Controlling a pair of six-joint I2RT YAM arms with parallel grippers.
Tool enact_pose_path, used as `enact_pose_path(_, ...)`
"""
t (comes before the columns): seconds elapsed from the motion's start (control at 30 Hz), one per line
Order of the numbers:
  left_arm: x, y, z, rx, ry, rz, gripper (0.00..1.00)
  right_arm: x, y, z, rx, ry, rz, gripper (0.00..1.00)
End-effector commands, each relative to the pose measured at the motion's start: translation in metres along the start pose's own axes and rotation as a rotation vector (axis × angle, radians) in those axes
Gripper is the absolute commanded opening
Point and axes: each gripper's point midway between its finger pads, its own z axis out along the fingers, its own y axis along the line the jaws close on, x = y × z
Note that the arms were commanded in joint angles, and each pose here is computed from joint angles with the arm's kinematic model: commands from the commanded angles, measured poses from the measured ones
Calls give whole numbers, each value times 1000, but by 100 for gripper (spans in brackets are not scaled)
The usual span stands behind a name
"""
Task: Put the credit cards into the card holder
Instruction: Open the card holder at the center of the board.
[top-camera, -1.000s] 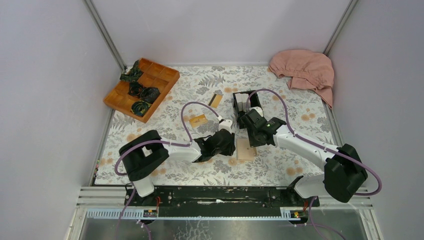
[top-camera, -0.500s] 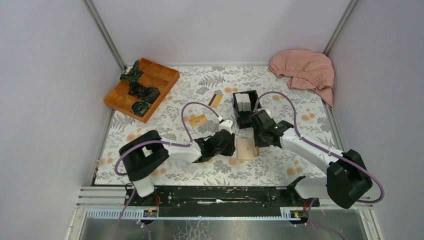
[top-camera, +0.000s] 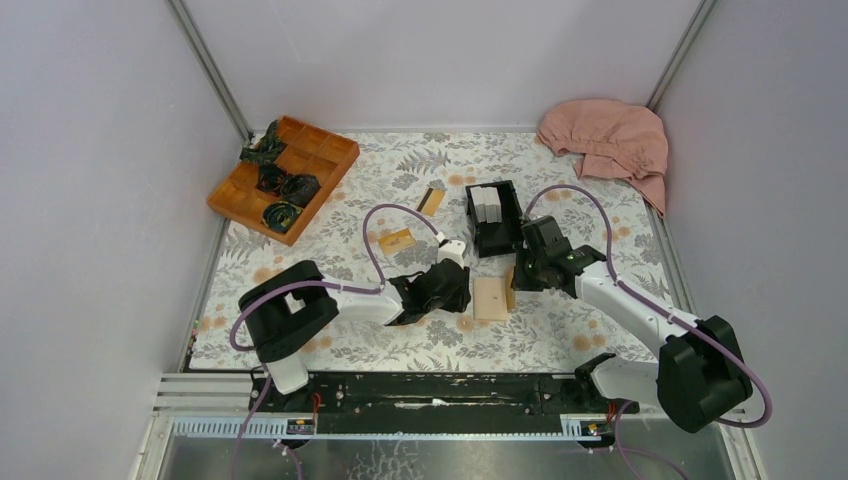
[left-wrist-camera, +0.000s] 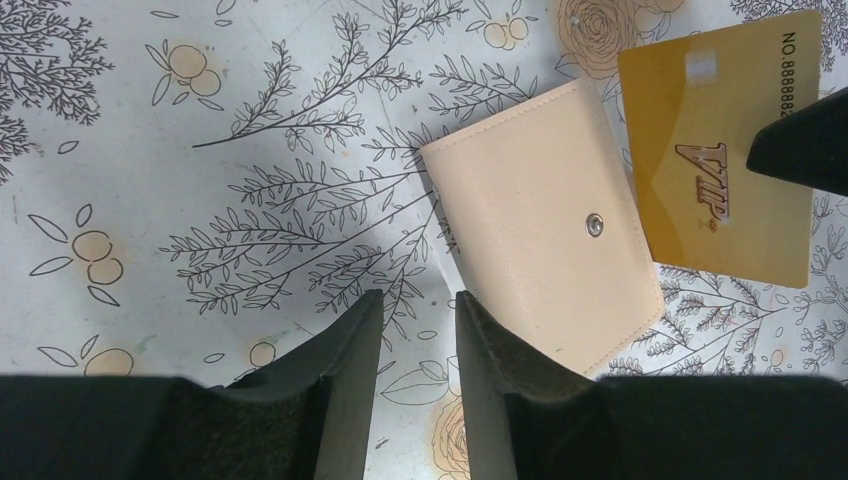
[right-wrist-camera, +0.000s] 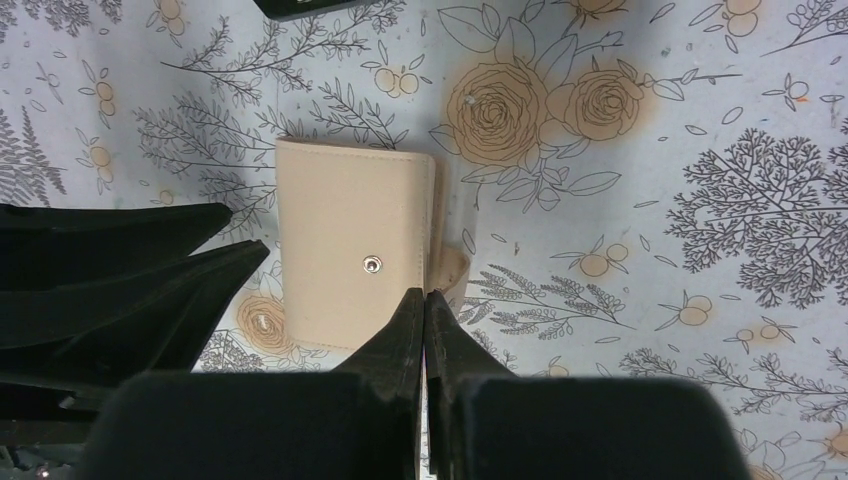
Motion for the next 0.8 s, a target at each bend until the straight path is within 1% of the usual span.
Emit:
enact_pose_path(0.0,2,2,5,-26,4,23,39,-7,8,-3,-60,-28,22,0)
enact_pose_path(0.33,3,1,6,-23,8,26,39,-3,-3,0,-55,-28,43,0)
enact_pose_path(0.77,11,7,7,-36,23,25,39,-2,2,0,-135,-37,94,0)
